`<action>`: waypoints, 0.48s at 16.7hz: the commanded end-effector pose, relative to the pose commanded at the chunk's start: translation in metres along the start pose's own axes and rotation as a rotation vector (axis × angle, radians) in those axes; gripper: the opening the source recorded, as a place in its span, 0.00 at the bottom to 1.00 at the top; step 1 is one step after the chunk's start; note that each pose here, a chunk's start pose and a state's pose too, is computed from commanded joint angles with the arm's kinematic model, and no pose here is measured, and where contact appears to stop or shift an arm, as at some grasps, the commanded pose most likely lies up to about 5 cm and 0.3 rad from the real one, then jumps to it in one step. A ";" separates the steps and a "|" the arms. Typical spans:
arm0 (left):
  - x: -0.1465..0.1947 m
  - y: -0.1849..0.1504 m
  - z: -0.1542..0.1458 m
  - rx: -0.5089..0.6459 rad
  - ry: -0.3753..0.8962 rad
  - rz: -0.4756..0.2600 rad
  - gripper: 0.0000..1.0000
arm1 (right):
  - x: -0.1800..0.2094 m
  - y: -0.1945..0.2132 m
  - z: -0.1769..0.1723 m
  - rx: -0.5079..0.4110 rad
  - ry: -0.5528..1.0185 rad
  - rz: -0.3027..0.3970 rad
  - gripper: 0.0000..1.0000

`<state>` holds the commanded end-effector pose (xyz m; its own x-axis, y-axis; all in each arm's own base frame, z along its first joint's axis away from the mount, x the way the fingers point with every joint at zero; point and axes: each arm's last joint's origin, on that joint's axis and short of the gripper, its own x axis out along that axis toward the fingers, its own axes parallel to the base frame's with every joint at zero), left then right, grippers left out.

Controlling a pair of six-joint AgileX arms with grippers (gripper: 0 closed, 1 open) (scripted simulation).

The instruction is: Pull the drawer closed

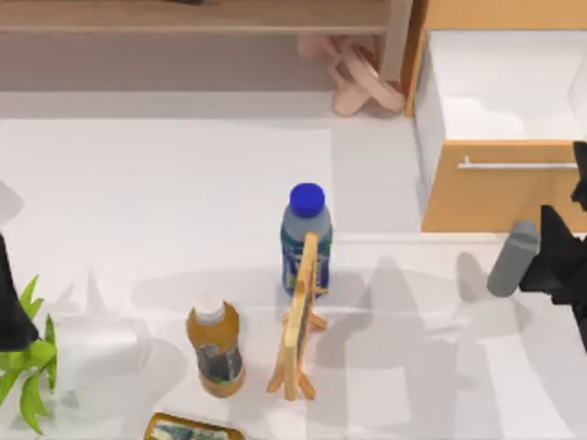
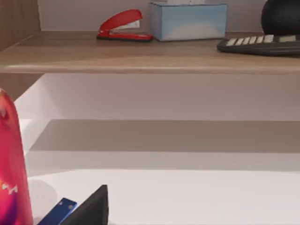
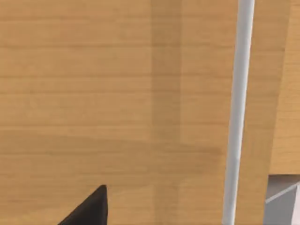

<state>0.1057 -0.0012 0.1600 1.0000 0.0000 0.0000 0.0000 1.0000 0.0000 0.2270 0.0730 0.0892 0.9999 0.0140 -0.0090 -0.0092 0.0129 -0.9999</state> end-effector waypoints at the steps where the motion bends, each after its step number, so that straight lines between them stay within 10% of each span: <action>1: 0.000 0.000 0.000 0.000 0.000 0.000 1.00 | 0.000 0.000 -0.001 -0.009 0.017 -0.006 1.00; 8: 0.000 0.000 0.000 0.000 0.000 0.000 1.00 | 0.002 0.001 -0.001 -0.013 0.021 -0.006 1.00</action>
<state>0.1057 -0.0012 0.1600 1.0000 0.0000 0.0000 0.0000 1.0000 0.0000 0.2287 0.0721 0.0885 1.0000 -0.0065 -0.0029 -0.0029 0.0001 -1.0000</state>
